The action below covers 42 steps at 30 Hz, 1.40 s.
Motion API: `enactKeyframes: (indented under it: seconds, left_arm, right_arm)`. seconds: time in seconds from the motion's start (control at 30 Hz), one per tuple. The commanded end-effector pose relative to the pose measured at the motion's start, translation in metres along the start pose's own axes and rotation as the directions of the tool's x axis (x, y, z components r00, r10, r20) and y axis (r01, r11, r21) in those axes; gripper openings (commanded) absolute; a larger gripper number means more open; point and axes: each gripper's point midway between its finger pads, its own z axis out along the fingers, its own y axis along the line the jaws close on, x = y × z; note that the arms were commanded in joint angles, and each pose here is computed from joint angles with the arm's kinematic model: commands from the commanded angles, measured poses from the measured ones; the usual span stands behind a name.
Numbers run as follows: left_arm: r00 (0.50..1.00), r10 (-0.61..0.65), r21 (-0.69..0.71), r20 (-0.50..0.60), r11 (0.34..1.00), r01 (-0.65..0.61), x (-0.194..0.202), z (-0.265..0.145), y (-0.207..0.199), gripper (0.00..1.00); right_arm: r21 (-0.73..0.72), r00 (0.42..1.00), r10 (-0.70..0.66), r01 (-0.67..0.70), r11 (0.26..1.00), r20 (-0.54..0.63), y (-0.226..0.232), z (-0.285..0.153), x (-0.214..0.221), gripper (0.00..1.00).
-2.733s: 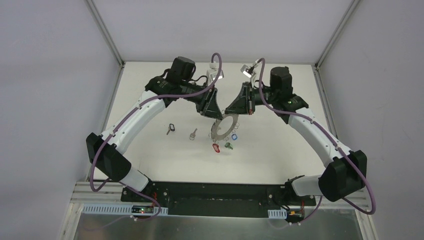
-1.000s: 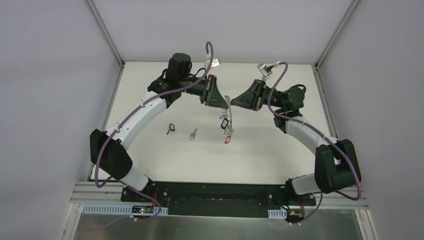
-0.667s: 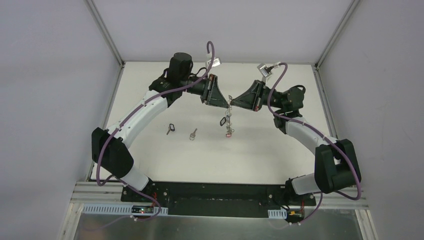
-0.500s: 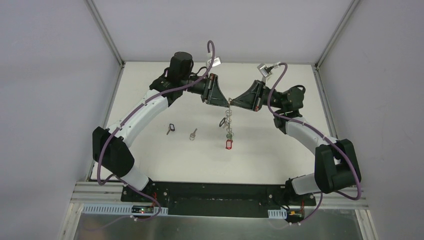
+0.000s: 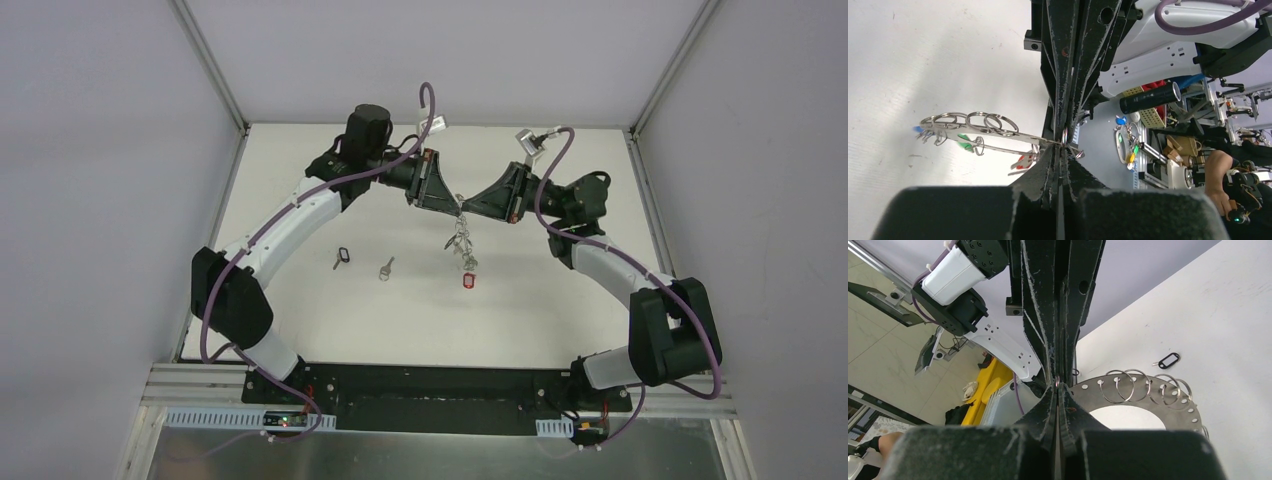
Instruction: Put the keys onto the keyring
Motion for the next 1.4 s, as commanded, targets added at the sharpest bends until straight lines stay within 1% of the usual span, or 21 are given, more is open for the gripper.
enactKeyframes:
  seconds: [0.0, 0.07, 0.2, 0.27, 0.3, 0.33, 0.43, 0.47, 0.57, 0.67, 0.7, 0.83, 0.9, 1.2, 1.37]
  left_arm:
    - [0.998, 0.067, 0.061, 0.013, 0.996, -0.068, -0.014, 0.002, -0.022, 0.00]
    - [0.997, 0.079, 0.041, -0.002, 0.996, -0.079, -0.010, 0.000, -0.019, 0.00]
    - [0.984, 0.146, -0.052, -0.099, 0.987, -0.151, 0.009, -0.010, -0.012, 0.00]
    - [0.973, 0.176, -0.098, -0.150, 0.977, -0.192, 0.018, -0.017, -0.008, 0.00]
    - [0.962, 0.210, -0.115, -0.174, 0.966, -0.231, 0.022, -0.019, -0.006, 0.00]
    - [0.954, 0.212, -0.134, -0.214, 0.961, -0.243, 0.031, -0.023, -0.005, 0.00]
    - [0.914, 0.256, -0.173, -0.316, 0.931, -0.320, 0.046, -0.029, 0.000, 0.00]
    - [0.903, 0.266, -0.177, -0.339, 0.924, -0.338, 0.047, -0.030, -0.001, 0.00]
    - [0.881, 0.248, -0.172, -0.403, 0.925, -0.339, 0.057, -0.030, -0.005, 0.00]
    - [0.878, 0.211, -0.179, -0.429, 0.933, -0.312, 0.060, -0.027, -0.009, 0.00]
    - [0.882, 0.198, -0.183, -0.428, 0.937, -0.299, 0.060, -0.026, -0.010, 0.00]
    - [0.896, 0.158, -0.175, -0.416, 0.953, -0.249, 0.062, -0.020, -0.015, 0.00]
    - [0.899, 0.141, -0.168, -0.415, 0.959, -0.228, 0.064, -0.018, -0.017, 0.00]
    - [0.914, 0.100, -0.148, -0.394, 0.974, -0.171, 0.070, -0.013, -0.022, 0.00]
    - [0.915, 0.097, -0.138, -0.391, 0.977, -0.163, 0.070, -0.012, -0.025, 0.00]
  right_arm:
    - [0.004, 0.998, -0.052, 0.052, 0.999, 0.021, 0.000, 0.001, -0.004, 0.00]
    - [0.033, 1.000, -0.029, 0.029, 0.999, 0.006, -0.005, 0.001, -0.003, 0.01]
    - [0.068, 0.996, -0.083, 0.085, 0.994, -0.036, -0.012, -0.005, 0.001, 0.12]
    - [0.065, 0.993, -0.101, 0.105, 0.992, -0.060, -0.011, -0.007, 0.003, 0.30]
    - [0.062, 0.991, -0.110, 0.115, 0.991, -0.081, -0.009, -0.008, 0.004, 0.37]
    - [0.058, 0.988, -0.109, 0.116, 0.992, -0.107, -0.008, -0.008, 0.006, 0.41]
    - [0.042, 0.978, -0.129, 0.138, 0.990, -0.161, 0.000, -0.008, 0.009, 0.47]
    - [0.036, 0.978, -0.124, 0.132, 0.991, -0.170, 0.003, -0.008, 0.009, 0.48]
    - [0.034, 0.978, -0.090, 0.098, 0.995, -0.189, 0.009, -0.003, 0.012, 0.48]
    - [0.033, 0.972, -0.019, 0.028, 0.999, -0.234, 0.019, 0.002, 0.021, 0.48]
    - [-0.065, 0.943, -0.160, 0.147, 0.987, -0.290, 0.024, -0.001, 0.032, 0.42]
    - [-0.076, 0.894, -0.249, 0.238, 0.968, -0.373, 0.027, 0.001, 0.054, 0.36]
    - [-0.097, 0.868, -0.304, 0.290, 0.952, -0.392, 0.029, 0.002, 0.060, 0.34]
    - [-0.133, 0.857, -0.325, 0.297, 0.946, -0.400, 0.037, 0.005, 0.069, 0.28]
    - [-0.129, 0.861, -0.321, 0.294, 0.947, -0.395, 0.037, 0.009, 0.067, 0.20]
